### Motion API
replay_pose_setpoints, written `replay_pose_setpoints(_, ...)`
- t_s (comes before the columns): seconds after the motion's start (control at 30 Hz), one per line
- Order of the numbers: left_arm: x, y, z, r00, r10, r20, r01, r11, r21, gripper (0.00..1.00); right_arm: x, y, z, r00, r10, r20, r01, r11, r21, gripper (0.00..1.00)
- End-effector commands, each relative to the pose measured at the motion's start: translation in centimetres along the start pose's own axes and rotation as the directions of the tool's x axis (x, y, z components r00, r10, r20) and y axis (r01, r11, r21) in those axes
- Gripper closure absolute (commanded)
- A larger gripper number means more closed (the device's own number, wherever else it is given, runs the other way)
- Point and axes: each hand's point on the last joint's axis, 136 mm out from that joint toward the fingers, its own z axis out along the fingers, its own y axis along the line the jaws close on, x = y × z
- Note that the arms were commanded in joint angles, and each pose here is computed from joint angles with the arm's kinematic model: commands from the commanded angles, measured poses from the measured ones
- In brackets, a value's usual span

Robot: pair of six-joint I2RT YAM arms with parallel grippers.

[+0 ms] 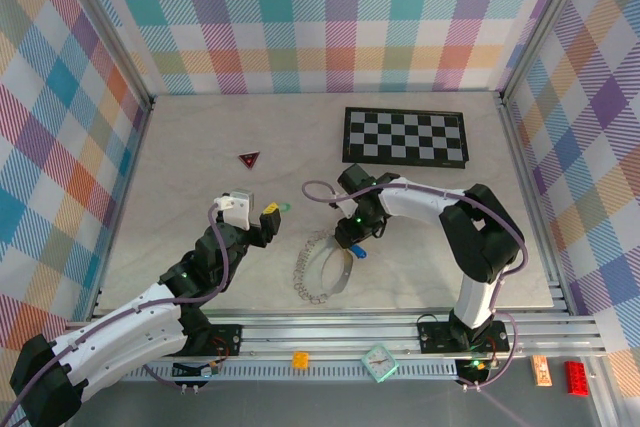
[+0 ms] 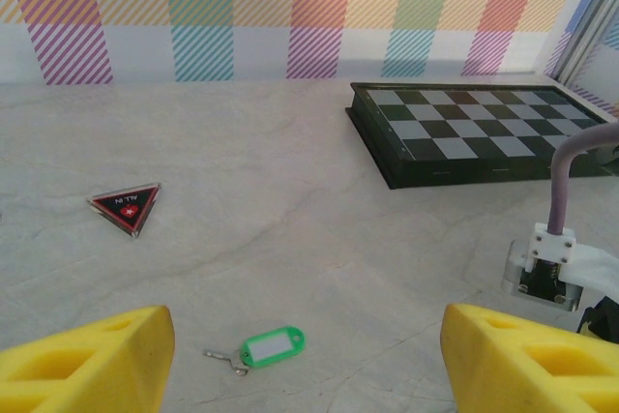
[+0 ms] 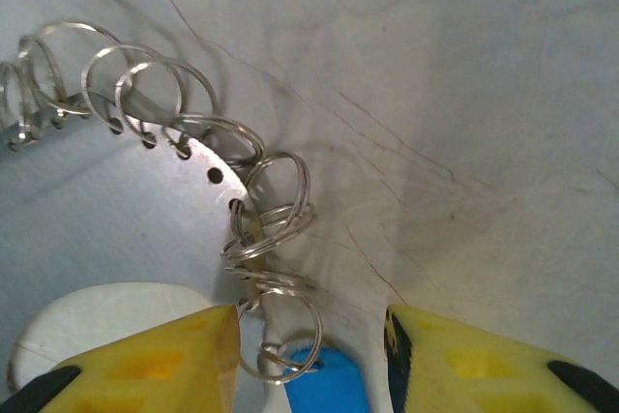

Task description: Put the keys on the keyring

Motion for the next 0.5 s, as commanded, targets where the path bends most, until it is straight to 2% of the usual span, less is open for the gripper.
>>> replay_pose_setpoints(0.0,0.3,0.4,0.1,1.0,0.0,-0.005,0.0,1.0,-0.012,0.28,1.2,0.0,-0.5,0.999,0.004,-0.033,-0.003,1.0,0.027,0.56)
replay_pose_setpoints(0.17,0.4,0.5,0.0,1.0,0.002,-0.007,-0.002,1.0,-0.016,0.28,2.0,0.3,-0.8,0.997,0.016,-0.071,-0.013,0.999,0.04,0.56)
replay_pose_setpoints(0.27,0.5,0.4,0.1,1.0,0.002,-0.007,-0.002,1.0,-0.015,0.28,1.9,0.1,-1.0,0.998,0.008,-0.055,-0.005,0.998,0.056,0.56)
replay_pose_setpoints(0.37,0.5,0.4,0.1,1.0,0.004,-0.009,-0.004,1.0,-0.013,0.28,0.6,0.5,-2.0,0.999,-0.04,0.015,0.04,0.998,0.044,0.55)
replay_pose_setpoints(0.47,0.4,0.4,0.0,1.0,0.003,-0.008,-0.003,1.0,-0.012,0.28,-1.2,1.1,-3.8,0.983,-0.121,0.138,0.117,0.992,0.037,0.53)
